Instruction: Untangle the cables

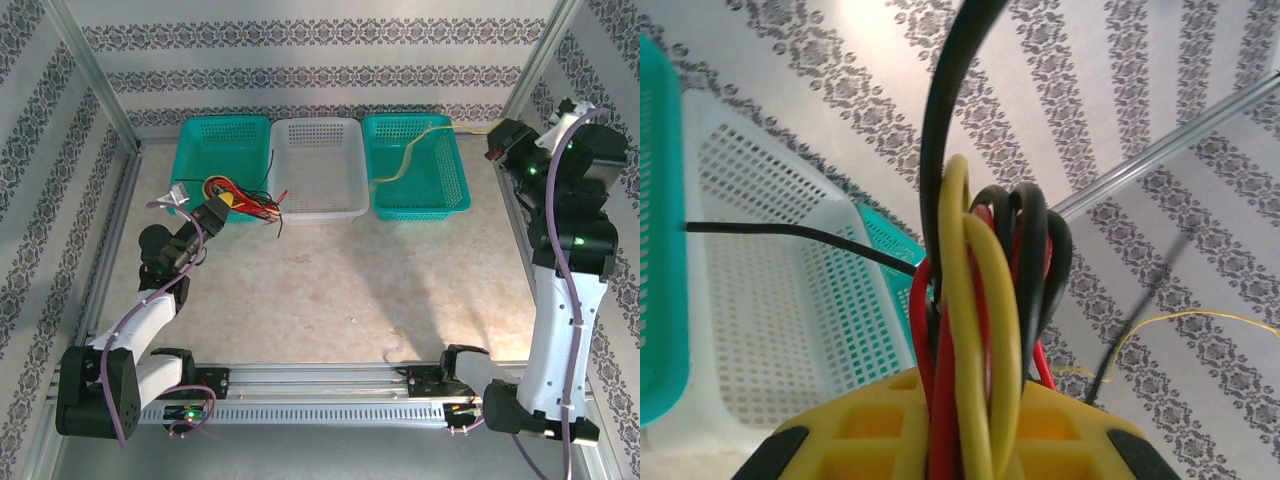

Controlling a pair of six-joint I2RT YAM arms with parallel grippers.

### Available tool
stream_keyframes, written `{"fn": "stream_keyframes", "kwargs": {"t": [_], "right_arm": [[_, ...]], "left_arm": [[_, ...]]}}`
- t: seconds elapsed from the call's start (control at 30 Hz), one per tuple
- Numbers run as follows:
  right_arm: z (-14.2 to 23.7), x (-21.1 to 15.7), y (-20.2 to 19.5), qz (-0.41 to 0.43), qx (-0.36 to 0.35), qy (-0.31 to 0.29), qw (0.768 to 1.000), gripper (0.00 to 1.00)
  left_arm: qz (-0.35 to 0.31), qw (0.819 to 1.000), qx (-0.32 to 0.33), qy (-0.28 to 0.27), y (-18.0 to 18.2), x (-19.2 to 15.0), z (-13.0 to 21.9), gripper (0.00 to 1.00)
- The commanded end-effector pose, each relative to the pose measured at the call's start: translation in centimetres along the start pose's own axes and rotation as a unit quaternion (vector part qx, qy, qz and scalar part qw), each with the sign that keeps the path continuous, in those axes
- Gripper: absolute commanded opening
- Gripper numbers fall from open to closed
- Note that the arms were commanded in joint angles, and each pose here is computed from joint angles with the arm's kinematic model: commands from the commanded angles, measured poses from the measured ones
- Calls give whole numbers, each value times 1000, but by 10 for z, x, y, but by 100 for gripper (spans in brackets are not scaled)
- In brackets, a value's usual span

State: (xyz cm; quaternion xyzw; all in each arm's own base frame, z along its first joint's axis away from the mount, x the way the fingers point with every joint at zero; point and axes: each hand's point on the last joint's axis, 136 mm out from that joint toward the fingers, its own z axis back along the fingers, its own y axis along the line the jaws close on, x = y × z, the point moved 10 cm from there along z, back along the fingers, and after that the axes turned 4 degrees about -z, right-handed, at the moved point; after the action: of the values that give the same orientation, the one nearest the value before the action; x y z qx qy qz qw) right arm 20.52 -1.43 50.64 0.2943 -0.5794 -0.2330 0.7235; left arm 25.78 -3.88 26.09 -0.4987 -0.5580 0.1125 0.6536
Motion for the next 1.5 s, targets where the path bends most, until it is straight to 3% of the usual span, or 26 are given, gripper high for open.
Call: {"fn": "stream_keyframes", "kwargs": {"t": [0.0, 0.2, 0.5, 0.53, 0.57, 0.63, 0.67, 0.77, 0.87, 1.0, 1.13, 1.17, 1.23, 1.33, 1.47], "right_arm": [[0, 2, -15, -19, -29, -19, 999, 0], [4, 4, -16, -35, 13, -21, 999, 0], [7, -2, -10, -45, 54, -15, 997, 0], [8, -2, -9, -44, 57, -14, 997, 0], [8, -3, -8, -43, 59, -14, 997, 0], [8, -3, -7, -43, 64, -11, 997, 0], [8, -4, -6, -42, 68, -10, 997, 0], [10, -7, 0, -34, 79, -12, 996, 0], [10, -11, 5, -27, 95, -7, 995, 0], [6, -17, 12, -15, 115, 13, 993, 0], [1, -22, 21, -3, 138, 39, 990, 0], [0, -24, 23, 0, 143, 46, 989, 0], [-4, -29, 28, 7, 157, 62, 986, 0], [-10, -42, 36, 21, 170, 80, 982, 0], [-22, -60, 48, 33, 187, 110, 976, 0]], "left_arm": [[-6, 999, -26, -35, -9, 9, 3, 0], [12, 999, -35, 3, -8, -3, 2, 0], [-1, 983, -4, 183, -24, -91, -14, 0], [-9, 979, 6, 202, -25, -99, -16, 5], [-12, 976, 18, 217, -25, -103, -19, 21], [-14, 965, 55, 255, -22, -111, -23, 63], [-15, 962, 63, 266, -21, -112, -25, 98], [-24, 960, 59, 273, -22, -112, -26, 99], [-46, 959, 103, 259, -25, -102, -25, 99], [-122, 939, 194, 256, -34, -80, -18, 99], [-221, 924, 217, 225, -70, -42, -6, 99], [-246, 923, 200, 216, -82, -33, -3, 98], [-296, 925, 95, 219, -118, -19, -2, 87], [-323, 917, -53, 227, -163, -6, -4, 85], [-344, 906, -136, 206, -185, 4, -20, 81]]}}
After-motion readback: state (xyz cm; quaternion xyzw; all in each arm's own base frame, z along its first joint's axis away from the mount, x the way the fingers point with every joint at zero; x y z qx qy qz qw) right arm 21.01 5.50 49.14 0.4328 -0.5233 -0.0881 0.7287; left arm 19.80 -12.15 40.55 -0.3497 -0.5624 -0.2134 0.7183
